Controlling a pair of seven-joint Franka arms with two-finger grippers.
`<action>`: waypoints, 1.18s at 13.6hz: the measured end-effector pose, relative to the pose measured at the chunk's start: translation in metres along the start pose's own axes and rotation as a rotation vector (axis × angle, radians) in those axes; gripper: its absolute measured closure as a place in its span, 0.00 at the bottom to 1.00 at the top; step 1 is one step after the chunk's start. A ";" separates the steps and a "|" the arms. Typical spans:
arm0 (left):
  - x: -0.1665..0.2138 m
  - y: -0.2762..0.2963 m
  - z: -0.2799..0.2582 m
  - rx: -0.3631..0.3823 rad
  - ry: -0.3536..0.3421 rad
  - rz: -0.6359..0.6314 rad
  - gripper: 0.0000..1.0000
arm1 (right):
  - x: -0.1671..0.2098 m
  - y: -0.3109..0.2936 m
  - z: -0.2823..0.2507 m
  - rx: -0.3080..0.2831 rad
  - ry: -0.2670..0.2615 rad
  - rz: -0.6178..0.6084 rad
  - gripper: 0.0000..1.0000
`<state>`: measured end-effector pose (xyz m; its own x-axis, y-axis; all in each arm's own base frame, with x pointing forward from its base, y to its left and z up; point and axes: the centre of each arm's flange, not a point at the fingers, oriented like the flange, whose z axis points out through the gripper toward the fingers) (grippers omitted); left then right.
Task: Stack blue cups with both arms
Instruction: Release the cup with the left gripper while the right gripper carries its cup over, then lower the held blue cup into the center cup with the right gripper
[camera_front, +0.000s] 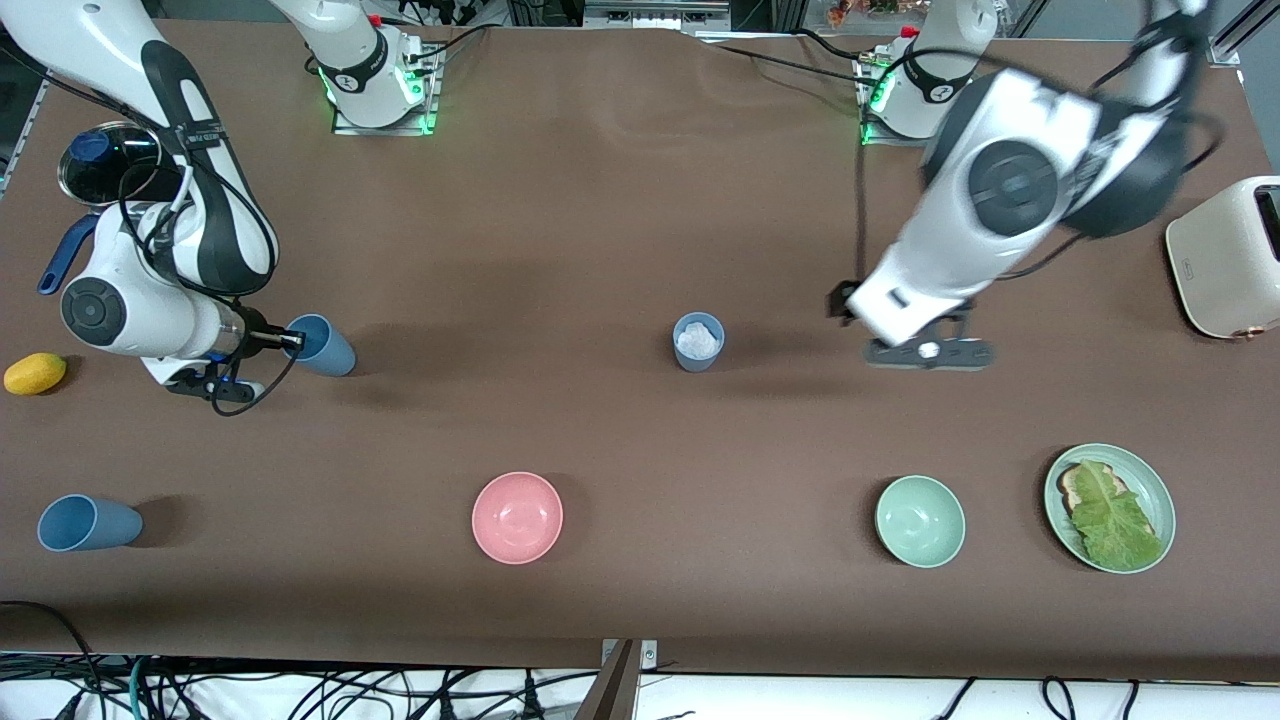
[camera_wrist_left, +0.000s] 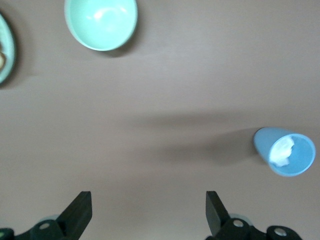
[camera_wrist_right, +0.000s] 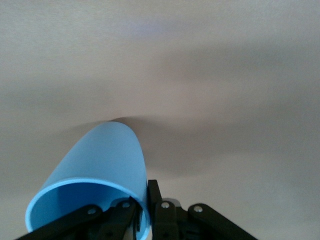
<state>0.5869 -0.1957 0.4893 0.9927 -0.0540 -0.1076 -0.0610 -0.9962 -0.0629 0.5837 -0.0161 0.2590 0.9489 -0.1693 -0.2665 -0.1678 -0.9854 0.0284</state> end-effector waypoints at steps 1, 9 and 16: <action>-0.005 -0.023 -0.017 0.001 0.010 0.015 0.00 | -0.001 -0.018 -0.013 0.001 -0.014 0.023 0.93; -0.057 -0.135 -0.068 -0.054 0.054 0.084 0.00 | -0.061 -0.235 -0.094 0.010 0.052 0.289 0.93; -0.059 -0.118 -0.071 -0.056 0.040 0.045 0.00 | -0.148 -0.420 -0.103 0.078 0.104 0.528 0.93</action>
<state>0.5431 -0.0802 0.5735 0.9925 -0.1005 -0.0697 -0.1010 -0.9949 -0.0034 0.5415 0.4213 0.3851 0.7507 -0.6459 -0.1388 -0.6446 -0.7621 0.0601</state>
